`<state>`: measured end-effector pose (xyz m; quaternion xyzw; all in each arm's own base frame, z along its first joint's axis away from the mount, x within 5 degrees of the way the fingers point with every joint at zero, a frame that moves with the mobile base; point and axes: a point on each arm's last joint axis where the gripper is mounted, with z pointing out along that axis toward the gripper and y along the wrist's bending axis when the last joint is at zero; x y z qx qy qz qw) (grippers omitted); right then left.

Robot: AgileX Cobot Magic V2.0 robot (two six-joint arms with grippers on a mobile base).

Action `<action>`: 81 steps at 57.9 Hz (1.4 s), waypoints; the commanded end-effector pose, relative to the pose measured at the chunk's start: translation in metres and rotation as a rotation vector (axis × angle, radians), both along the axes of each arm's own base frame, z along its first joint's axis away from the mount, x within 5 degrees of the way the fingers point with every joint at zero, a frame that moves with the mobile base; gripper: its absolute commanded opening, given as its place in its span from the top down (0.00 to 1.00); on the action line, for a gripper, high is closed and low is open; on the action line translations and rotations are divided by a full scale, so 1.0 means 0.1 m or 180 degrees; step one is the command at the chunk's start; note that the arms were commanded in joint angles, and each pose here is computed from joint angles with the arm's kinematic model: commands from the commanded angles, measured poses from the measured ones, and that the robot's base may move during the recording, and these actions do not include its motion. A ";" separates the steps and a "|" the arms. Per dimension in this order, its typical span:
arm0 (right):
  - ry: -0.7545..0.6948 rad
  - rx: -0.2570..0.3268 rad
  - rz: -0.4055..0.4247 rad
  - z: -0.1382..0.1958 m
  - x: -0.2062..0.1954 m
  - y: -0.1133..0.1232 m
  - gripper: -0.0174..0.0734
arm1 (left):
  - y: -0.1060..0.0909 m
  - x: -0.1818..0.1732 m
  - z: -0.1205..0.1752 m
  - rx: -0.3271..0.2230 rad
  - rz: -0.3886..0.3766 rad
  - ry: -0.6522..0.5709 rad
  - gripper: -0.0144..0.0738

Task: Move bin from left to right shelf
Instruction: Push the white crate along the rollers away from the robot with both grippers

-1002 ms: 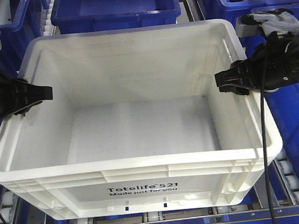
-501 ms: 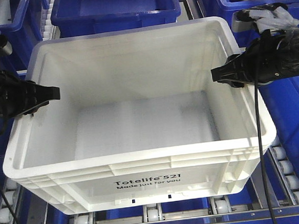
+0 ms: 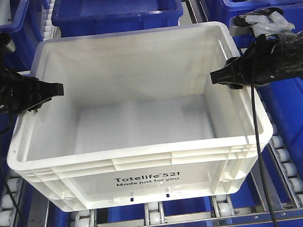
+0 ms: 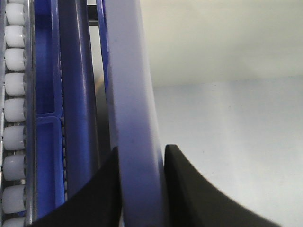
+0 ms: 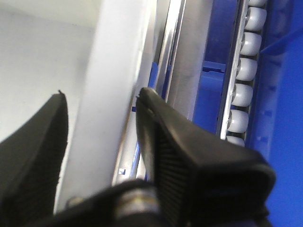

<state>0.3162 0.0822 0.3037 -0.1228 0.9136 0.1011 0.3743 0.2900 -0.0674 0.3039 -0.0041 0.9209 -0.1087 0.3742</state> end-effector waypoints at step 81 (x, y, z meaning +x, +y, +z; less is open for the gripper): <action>-0.0687 0.0069 -0.0104 0.32 0.07 -0.02 0.16 | -0.05 0.06 0.34 -0.0136 -0.0040 -0.0778 0.47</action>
